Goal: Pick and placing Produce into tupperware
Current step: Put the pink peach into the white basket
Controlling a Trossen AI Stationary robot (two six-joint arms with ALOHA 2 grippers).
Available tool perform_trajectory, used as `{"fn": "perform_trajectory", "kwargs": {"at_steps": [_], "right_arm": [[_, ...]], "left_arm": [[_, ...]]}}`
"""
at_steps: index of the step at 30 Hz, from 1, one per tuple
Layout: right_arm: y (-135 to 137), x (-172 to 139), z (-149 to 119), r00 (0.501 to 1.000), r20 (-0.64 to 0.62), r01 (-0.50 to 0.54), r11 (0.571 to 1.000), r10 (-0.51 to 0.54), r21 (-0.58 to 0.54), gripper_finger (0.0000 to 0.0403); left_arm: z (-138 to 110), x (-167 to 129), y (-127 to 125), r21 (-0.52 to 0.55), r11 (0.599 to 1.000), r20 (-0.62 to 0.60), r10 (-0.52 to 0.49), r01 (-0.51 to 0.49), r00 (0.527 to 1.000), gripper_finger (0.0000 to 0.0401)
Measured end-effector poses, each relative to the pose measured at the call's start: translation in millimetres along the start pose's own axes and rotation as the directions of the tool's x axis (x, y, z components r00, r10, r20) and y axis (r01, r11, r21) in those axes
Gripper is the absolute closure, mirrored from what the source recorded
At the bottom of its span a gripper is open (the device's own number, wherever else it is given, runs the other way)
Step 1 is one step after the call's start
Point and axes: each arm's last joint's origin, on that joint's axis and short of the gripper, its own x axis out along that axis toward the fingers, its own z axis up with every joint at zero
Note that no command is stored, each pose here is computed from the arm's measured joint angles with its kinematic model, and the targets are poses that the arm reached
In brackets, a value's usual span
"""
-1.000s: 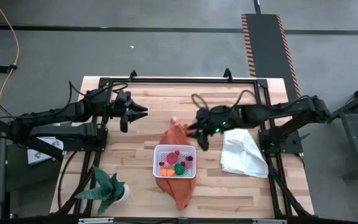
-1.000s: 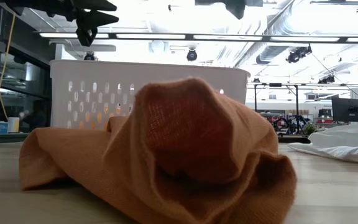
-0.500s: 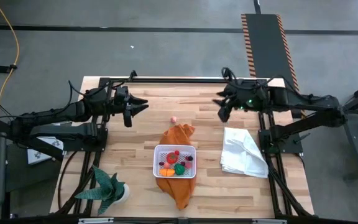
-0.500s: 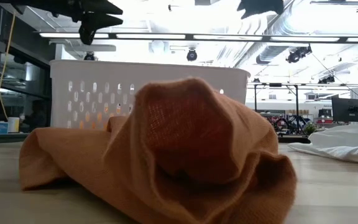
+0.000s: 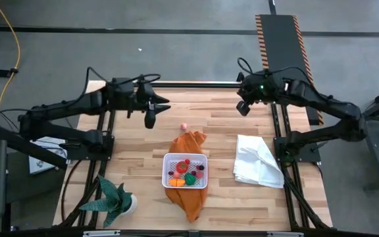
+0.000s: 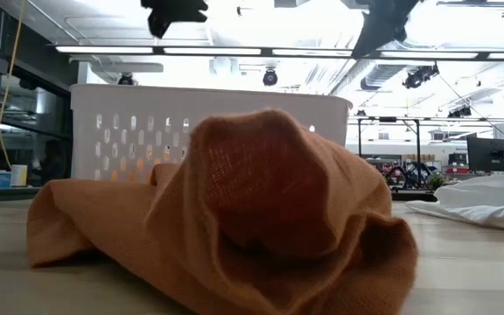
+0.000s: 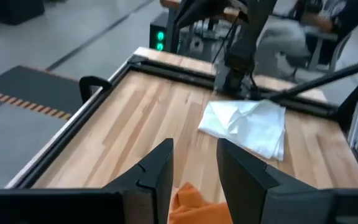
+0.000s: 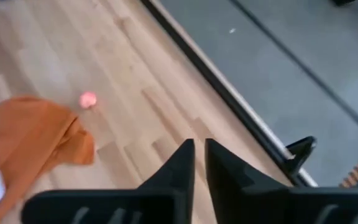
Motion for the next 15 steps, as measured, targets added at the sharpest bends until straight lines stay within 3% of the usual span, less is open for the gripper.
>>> {"fn": "perform_trajectory", "kwargs": {"at_steps": [4,8,15], "right_arm": [[-11.4,2.8,-2.4,0.997,-0.041,-0.064,0.998,0.064,-0.013,0.0399],[-23.2,4.8,-3.8,0.997,-0.058,-0.052,0.999,0.053,0.013,0.0397],[-35.5,6.9,-4.3,0.997,-0.064,-0.050,0.998,0.052,0.039,0.0401]], "left_arm": [[27.7,-1.8,-3.1,0.023,1.000,-0.049,0.005,-0.004,0.999,0.0290],[47.6,-5.0,-5.0,0.045,0.999,-0.105,0.023,-0.019,0.994,0.0290],[57.3,4.9,-3.6,0.131,0.989,-0.276,0.096,-0.062,0.956,0.0290]]}}
